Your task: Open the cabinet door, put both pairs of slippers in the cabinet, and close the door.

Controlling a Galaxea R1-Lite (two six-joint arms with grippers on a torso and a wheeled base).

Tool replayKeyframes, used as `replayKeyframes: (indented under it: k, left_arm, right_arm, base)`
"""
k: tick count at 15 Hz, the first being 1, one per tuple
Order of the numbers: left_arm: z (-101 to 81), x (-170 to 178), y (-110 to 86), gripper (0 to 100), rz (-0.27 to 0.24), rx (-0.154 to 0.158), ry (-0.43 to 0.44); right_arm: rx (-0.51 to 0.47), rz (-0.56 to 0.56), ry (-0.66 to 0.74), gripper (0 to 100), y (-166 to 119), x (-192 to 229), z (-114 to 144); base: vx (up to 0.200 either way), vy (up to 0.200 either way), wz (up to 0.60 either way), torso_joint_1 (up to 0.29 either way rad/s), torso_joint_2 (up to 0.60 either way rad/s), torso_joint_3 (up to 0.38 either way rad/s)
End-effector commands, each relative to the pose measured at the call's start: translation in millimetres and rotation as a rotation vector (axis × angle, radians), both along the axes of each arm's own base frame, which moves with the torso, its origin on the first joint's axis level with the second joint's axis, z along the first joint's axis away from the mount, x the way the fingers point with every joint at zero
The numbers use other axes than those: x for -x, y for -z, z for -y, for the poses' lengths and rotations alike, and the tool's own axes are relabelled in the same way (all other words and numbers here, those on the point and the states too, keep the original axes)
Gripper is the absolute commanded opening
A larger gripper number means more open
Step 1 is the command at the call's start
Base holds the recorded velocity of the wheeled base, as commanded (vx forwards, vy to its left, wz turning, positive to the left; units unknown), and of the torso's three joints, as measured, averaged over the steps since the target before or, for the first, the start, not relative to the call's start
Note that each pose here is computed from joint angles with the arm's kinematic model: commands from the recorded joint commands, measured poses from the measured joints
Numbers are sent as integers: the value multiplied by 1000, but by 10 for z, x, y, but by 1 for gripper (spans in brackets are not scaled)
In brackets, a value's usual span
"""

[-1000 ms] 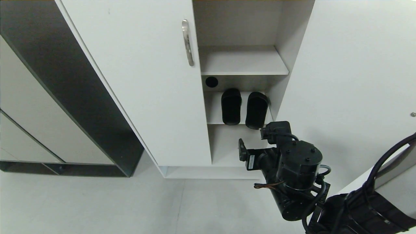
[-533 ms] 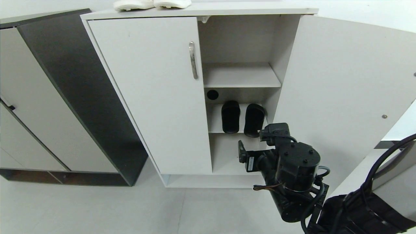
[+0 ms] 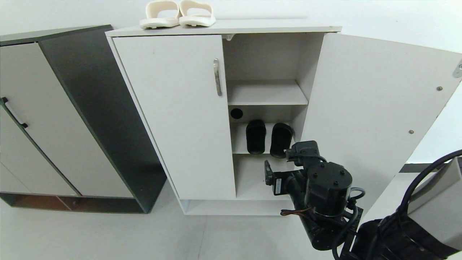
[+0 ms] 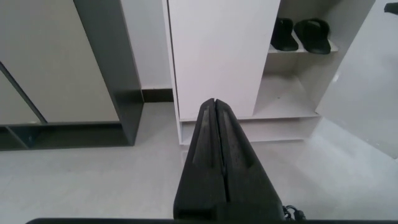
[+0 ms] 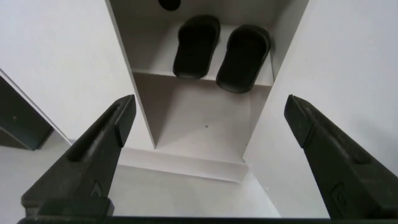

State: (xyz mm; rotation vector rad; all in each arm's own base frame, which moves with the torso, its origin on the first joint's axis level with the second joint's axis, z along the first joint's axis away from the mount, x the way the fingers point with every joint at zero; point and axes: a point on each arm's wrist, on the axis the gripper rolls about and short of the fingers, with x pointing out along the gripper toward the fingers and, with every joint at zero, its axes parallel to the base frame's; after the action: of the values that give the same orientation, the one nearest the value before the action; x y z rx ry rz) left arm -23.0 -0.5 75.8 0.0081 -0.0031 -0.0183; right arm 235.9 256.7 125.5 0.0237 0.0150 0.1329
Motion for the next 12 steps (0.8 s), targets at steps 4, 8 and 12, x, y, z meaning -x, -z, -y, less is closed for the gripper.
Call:
replayKeyframes:
  k: [4, 8, 12]
  left_arm:
    - [0, -1, -2, 0, 0, -1, 0]
    - [0, -1, -1, 0, -1, -1, 0]
    - [0, -1, -1, 0, -1, -1, 0]
  right_arm:
    - [10, -8, -3, 100, 33, 5, 4]
    - [22, -17, -3, 100, 65, 16, 17]
    - [19, -16, -3, 100, 62, 7, 30]
  base:
    - [0, 100, 0, 2, -2, -1]
    - [0, 200, 0, 4, 1, 8]
    - [0, 200, 0, 2, 2, 4]
